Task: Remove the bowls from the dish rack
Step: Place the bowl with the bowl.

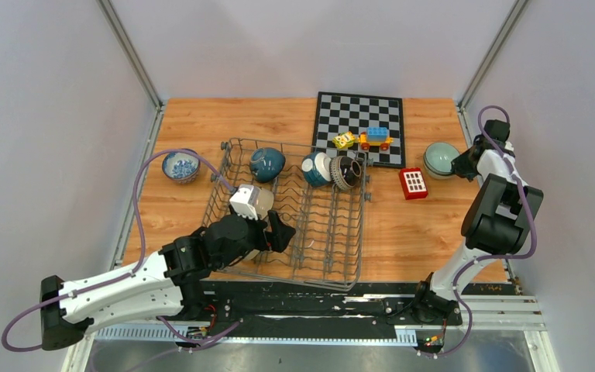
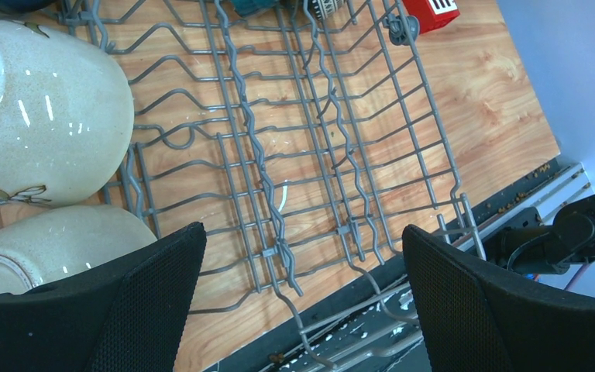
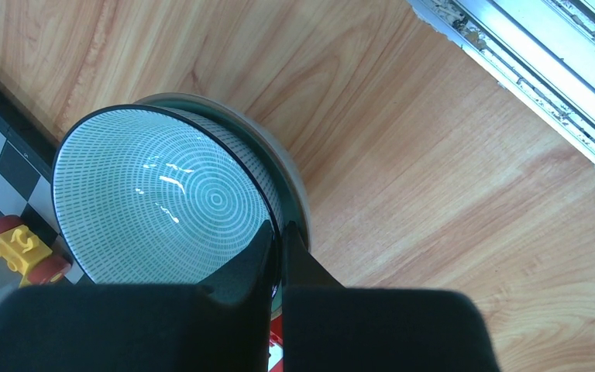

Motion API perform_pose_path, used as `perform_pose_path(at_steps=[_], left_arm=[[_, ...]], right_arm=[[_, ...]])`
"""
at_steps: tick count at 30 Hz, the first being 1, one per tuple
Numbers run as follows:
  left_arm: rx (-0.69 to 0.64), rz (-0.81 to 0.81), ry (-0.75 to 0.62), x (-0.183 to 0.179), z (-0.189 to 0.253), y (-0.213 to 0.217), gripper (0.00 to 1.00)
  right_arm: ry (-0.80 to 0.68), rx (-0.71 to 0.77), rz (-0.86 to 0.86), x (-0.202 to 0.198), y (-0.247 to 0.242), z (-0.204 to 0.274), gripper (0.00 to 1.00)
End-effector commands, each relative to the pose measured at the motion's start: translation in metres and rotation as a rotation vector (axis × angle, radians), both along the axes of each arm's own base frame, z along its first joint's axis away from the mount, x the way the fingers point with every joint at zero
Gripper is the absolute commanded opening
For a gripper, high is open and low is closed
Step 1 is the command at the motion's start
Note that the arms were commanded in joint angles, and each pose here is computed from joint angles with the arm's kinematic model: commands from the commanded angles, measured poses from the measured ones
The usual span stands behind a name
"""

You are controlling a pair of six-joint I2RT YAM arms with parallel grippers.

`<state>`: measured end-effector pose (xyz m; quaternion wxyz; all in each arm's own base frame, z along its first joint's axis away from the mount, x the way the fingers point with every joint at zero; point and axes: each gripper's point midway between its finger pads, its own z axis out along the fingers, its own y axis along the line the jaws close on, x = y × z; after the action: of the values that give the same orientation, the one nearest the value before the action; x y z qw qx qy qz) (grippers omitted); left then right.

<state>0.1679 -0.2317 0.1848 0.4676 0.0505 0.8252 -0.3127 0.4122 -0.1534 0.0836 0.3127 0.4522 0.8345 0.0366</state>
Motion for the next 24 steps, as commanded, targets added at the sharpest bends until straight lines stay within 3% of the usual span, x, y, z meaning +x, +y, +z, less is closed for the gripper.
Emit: perform_pose_path(at_steps=[1,17,24], left_arm=[[-0.032,0.007,-0.005,0.003,0.007,-0.004,0.98],[-0.043,0.003,0.001,-0.001,0.005,0.001,0.98],[-0.046,-0.002,0.001,-0.002,0.006,0.0,0.98]], right_arm=[[-0.02,-0.009,-0.011,0.0,-0.007,0.013,0.0],[-0.012,-0.032,-0.002,-0.006,-0.008,0.02,0.25],[-0.018,-0.048,-0.004,-0.007,-0.01,0.029,0.3]])
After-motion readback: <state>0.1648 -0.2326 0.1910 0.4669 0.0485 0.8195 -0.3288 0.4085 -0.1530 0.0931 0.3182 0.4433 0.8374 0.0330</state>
